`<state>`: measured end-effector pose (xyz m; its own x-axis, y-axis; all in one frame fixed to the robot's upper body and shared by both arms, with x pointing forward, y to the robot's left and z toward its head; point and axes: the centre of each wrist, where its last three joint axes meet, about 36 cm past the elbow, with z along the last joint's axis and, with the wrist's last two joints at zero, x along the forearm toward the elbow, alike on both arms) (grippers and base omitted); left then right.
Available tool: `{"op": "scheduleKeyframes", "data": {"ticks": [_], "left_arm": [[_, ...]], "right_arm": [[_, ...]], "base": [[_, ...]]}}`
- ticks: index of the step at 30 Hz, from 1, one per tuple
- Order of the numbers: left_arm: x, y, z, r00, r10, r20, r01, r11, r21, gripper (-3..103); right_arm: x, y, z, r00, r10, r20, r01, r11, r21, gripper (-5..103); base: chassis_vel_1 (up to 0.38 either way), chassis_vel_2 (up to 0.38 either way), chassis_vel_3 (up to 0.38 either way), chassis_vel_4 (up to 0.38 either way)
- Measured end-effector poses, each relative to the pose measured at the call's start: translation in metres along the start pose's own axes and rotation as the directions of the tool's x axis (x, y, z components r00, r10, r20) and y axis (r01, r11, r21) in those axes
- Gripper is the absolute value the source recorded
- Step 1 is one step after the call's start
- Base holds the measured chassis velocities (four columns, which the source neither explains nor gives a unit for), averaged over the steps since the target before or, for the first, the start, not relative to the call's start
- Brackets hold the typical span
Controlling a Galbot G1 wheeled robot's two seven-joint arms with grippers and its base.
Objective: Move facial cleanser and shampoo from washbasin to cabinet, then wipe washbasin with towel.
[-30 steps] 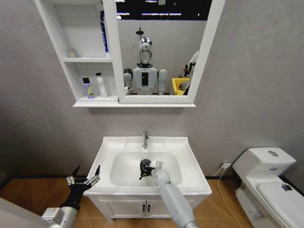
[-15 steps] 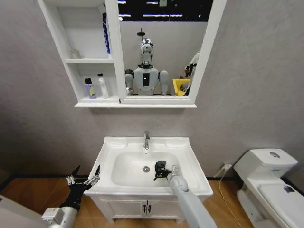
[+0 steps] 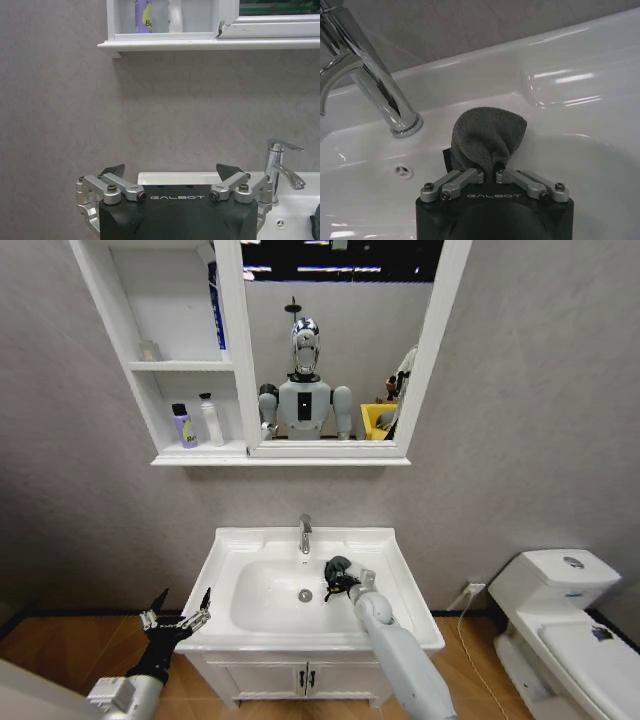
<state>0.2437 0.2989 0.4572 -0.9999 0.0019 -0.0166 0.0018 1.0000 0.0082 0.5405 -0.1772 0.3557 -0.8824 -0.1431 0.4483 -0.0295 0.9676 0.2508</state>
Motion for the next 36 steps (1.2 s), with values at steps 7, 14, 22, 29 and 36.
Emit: {"op": "scheduleKeyframes", "data": {"ticks": [7,14,22,29,36], "left_arm": [[0.0,0.0,0.0,1.0,0.0,0.0,0.0,1.0,0.0,100],[0.0,0.0,0.0,1.0,0.0,0.0,0.0,1.0,0.0,100],[0.0,0.0,0.0,1.0,0.0,0.0,0.0,1.0,0.0,100],[0.0,0.0,0.0,1.0,0.0,0.0,0.0,1.0,0.0,100],[0.0,0.0,0.0,1.0,0.0,0.0,0.0,1.0,0.0,100]], "right_arm": [[0.019,-0.009,-0.055,0.99,0.116,0.082,-0.122,0.99,0.067,5],[0.03,-0.07,-0.08,0.976,0.144,0.163,-0.16,0.983,0.088,5],[0.051,-0.17,-0.081,0.987,0.073,0.143,-0.103,0.971,0.215,22],[0.053,-0.189,-0.079,0.986,-0.062,0.154,0.022,0.969,0.247,44],[0.038,-0.171,-0.07,0.976,-0.073,0.207,0.033,0.981,0.191,77]], "base": [[0.0,0.0,0.0,0.0],[0.0,0.0,0.0,0.0],[0.0,0.0,0.0,0.0],[0.0,0.0,0.0,0.0],[0.0,0.0,0.0,0.0]]}}
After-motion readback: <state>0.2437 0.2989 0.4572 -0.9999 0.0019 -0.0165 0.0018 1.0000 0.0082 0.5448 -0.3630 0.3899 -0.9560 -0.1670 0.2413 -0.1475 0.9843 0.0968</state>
